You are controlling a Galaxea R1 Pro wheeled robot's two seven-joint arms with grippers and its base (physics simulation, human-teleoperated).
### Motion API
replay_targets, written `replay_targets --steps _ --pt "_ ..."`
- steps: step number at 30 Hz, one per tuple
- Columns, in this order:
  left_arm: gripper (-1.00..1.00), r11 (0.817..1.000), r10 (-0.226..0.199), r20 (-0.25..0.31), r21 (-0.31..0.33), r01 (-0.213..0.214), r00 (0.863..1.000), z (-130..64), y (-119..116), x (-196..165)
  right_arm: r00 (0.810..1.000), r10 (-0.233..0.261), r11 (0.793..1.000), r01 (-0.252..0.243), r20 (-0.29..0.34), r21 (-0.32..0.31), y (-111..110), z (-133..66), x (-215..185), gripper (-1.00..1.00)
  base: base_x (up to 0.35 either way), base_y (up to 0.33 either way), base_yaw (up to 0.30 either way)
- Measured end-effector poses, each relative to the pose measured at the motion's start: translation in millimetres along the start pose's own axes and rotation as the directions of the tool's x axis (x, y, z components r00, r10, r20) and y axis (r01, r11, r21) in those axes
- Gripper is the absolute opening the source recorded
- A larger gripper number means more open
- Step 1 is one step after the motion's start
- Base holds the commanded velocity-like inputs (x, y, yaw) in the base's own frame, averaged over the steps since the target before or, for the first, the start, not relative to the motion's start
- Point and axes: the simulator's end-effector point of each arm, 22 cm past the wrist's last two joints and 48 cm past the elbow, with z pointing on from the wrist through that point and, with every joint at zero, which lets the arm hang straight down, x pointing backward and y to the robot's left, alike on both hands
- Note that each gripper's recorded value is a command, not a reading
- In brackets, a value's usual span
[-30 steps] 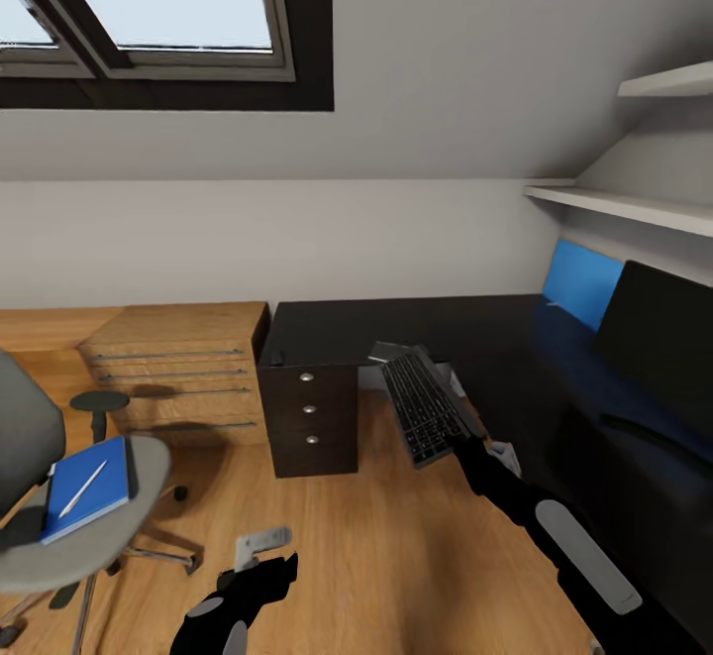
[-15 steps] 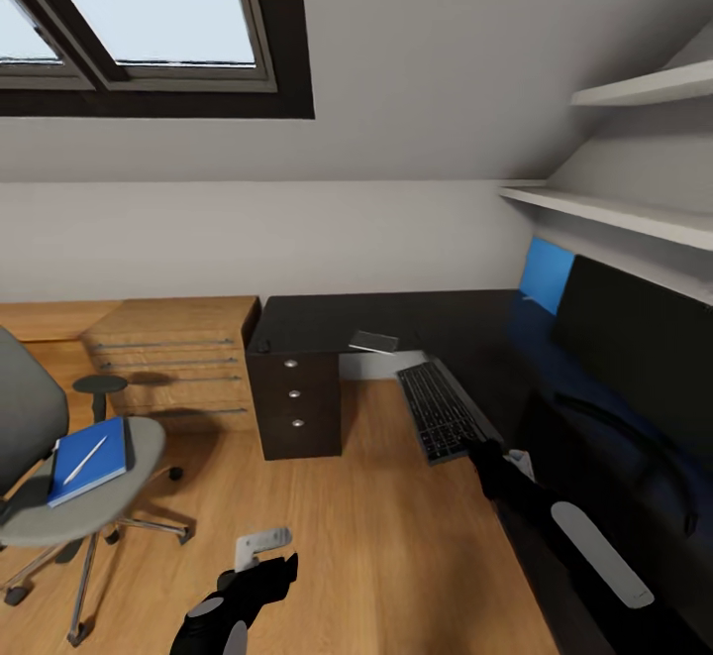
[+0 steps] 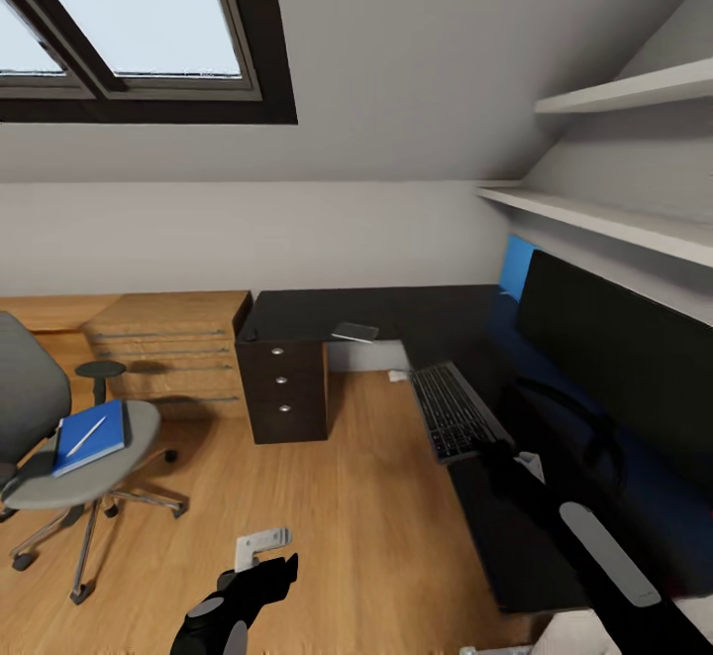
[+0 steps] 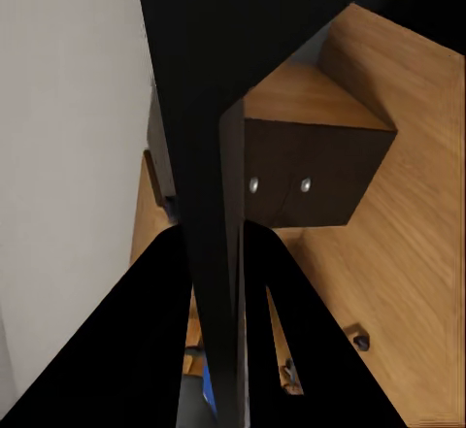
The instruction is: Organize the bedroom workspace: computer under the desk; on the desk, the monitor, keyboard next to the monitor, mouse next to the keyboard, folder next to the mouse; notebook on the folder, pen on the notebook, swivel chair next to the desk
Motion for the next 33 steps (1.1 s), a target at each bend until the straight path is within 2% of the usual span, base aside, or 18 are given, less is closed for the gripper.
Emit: replay_targets --steps 7,9,10,13,18,23,30,32,33 --pt "1.00 1.000 0.000 0.000 0.000 0.000 1.000 -5.2 -0.6 -1.8 1.000 0.004 1.000 -0.004 0.007 0.010 -0.8 -3.3 -2.1 -1.00 -0.282 -0.243 0.000" --pt "1.00 1.000 0.000 0.000 0.000 0.000 1.000 -5.1 -0.6 -1.7 1.000 0.007 0.999 -0.008 0.015 0.031 -10.7 -3.1 -4.9 -1.00 -0.280 -0.243 0.000" --pt "1.00 1.000 0.000 0.000 0.000 0.000 1.000 -5.1 -0.6 -1.8 0.999 0.017 0.999 -0.019 0.033 0.046 -18.4 -3.9 -13.2 -1.00 -0.279 -0.243 0.000" --pt "1.00 1.000 0.000 0.000 0.000 0.000 1.000 -5.3 -0.6 -1.7 0.995 0.060 0.997 -0.064 0.085 0.045 -22.4 -7.2 -36.1 -1.00 -0.251 -0.232 0.000" --pt "1.00 1.000 -0.003 -0.002 0.000 0.003 1.000 -5.4 0.0 -1.1 0.991 0.083 0.995 -0.087 0.103 0.042 -23.8 -9.3 -44.9 -1.00 -0.074 -0.070 0.000" --pt "1.00 1.000 -0.002 -0.001 -0.001 0.002 1.000 -5.4 0.6 -0.8 0.992 0.089 0.995 -0.092 0.095 0.034 -21.7 -8.1 -39.9 -1.00 0.079 0.010 0.000" --pt "1.00 1.000 -0.003 -0.003 0.000 0.003 1.000 -5.3 0.5 0.1 0.991 0.098 0.995 -0.101 0.086 0.028 -19.8 -6.5 -33.6 -1.00 0.270 0.151 0.000" --pt "1.00 1.000 -0.003 -0.004 -0.001 0.003 1.000 -5.2 0.8 0.5 0.994 0.089 0.996 -0.087 0.063 -0.034 -5.5 -4.2 -23.8 -1.00 0.296 0.120 0.000" --pt "1.00 1.000 -0.003 -0.005 -0.001 0.003 1.000 -5.2 0.8 0.6 0.995 0.083 0.996 -0.080 0.062 -0.040 -4.5 -4.3 -23.6 -1.00 0.297 0.085 0.000"
